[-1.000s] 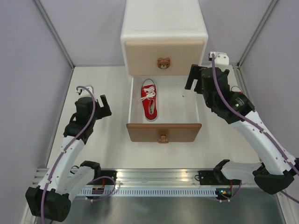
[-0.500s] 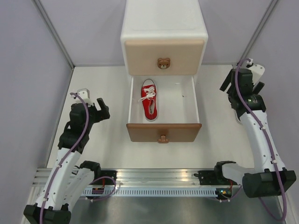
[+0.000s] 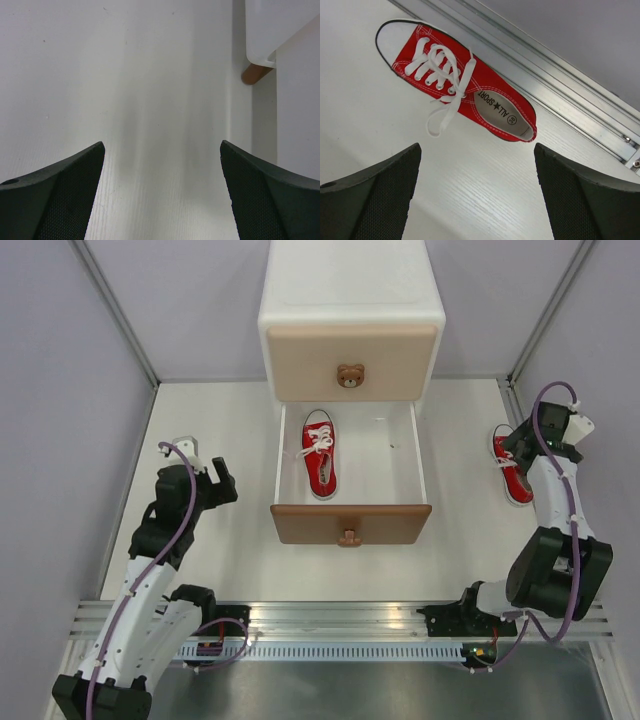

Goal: Place and organize the shoes in the shoe cabinet

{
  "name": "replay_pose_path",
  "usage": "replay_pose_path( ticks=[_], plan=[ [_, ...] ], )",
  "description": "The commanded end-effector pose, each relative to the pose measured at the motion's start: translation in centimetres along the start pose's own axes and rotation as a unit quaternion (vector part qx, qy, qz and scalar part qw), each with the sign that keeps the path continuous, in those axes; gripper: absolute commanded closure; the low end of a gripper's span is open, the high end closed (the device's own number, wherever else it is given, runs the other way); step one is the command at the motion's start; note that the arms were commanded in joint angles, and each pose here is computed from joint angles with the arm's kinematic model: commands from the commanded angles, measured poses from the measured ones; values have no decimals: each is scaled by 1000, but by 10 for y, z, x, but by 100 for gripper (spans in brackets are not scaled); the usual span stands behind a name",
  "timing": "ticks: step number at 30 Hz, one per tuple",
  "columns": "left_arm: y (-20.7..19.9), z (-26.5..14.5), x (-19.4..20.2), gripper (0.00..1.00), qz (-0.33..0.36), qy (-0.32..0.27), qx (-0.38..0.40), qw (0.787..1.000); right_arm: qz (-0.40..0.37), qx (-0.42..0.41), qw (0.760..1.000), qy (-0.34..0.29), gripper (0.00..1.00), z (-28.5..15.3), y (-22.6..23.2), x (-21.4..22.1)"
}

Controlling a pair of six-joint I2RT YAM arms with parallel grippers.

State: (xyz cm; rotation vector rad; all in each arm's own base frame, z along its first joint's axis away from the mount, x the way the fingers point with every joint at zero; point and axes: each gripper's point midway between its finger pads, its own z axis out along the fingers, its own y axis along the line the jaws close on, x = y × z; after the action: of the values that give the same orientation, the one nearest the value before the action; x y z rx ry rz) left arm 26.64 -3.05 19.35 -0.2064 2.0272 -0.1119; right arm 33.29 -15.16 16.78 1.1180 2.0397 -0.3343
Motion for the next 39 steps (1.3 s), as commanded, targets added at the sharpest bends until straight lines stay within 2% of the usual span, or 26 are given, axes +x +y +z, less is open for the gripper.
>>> replay_pose_path(
  ticks=[1, 9, 15, 21, 24, 29, 35, 39],
  plan=[
    [-2, -1, -8, 1, 21, -20, 5, 1000, 42, -12, 999, -3, 3, 21, 6, -7],
    [-2, -2, -8, 1, 27, -21, 2, 999, 2, -4, 998, 62, 5, 63, 8, 29],
    [-3, -2, -7, 1, 30, -20, 3, 999, -15, 13, 996, 85, 7, 83, 0, 43],
    [-3, -1, -5, 1, 32, -17, 2, 999, -42, -7, 990, 136, 10, 98, 6, 70],
    [-4, 0, -5, 2, 33, -16, 3, 999, -40, -52, 985, 162, 14, 95, 21, 83],
    [-4, 1, -4, 2, 34, -13, 2, 999, -63, -116, 977, 169, 22, 74, 60, 82],
    [-3, 2, -4, 2, 35, -11, 1, 999, -77, -176, 967, 169, 26, 50, 98, 78],
    [-3, 2, -3, 2, 35, -11, 1, 999, -76, -158, 972, 155, 24, 48, 95, 71]
  ],
)
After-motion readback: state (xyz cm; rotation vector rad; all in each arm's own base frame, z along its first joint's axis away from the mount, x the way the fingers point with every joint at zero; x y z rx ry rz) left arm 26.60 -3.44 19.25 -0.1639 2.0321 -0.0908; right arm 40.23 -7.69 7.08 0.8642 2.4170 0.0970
